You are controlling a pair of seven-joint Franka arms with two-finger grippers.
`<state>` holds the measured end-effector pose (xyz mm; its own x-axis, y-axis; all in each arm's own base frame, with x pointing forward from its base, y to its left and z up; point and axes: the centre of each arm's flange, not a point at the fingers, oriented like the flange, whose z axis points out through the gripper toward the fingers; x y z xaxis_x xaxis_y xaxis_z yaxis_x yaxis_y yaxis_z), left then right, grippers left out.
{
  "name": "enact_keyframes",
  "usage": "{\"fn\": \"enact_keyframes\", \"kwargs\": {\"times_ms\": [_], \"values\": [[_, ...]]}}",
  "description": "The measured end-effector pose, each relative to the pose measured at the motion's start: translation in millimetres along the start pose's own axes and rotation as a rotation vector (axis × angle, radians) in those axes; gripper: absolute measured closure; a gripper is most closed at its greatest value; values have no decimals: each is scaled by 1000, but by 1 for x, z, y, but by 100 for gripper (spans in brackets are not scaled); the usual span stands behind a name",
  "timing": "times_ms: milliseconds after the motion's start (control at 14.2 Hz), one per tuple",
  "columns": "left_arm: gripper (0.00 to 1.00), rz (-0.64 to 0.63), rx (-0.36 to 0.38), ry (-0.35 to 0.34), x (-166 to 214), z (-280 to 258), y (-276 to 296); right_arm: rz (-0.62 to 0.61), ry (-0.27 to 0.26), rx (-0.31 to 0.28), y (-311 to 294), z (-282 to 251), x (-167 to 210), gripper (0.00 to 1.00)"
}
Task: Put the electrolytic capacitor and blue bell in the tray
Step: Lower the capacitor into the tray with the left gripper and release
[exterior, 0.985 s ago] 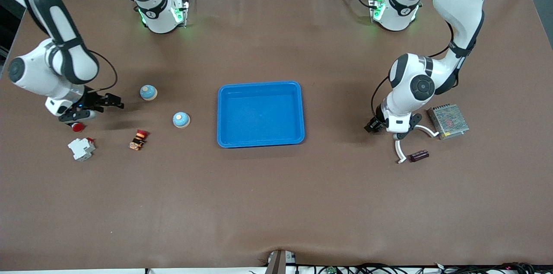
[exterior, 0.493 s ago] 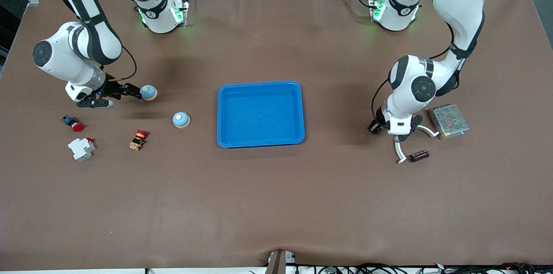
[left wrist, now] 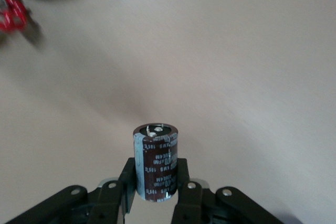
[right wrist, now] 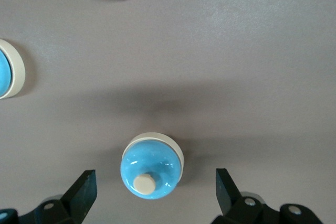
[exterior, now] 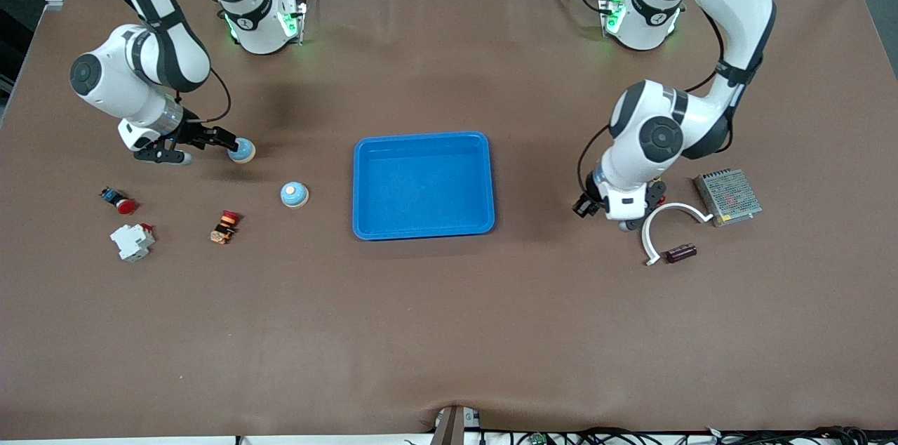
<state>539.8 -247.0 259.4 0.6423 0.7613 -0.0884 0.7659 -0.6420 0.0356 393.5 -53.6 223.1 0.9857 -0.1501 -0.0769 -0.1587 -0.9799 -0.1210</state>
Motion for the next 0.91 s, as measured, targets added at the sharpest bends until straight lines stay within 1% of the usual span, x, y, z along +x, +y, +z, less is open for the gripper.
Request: {"fn": "enact_keyframes", "kwargs": {"times_ms": [141, 282, 633, 915], "values": [[66, -23, -18, 3, -31, -10, 19, 13, 33, -18, -18, 9, -8, 0], [66, -42, -29, 0, -64, -12, 32, 11, 47, -28, -32, 16, -16, 0], [66, -68, -44, -17, -140, -5, 62, 17, 87, -43, -28, 28, -15, 0], [66, -161, -39, -40, -188, 16, 84, 19, 98, -62, -24, 50, -17, 0]]}}
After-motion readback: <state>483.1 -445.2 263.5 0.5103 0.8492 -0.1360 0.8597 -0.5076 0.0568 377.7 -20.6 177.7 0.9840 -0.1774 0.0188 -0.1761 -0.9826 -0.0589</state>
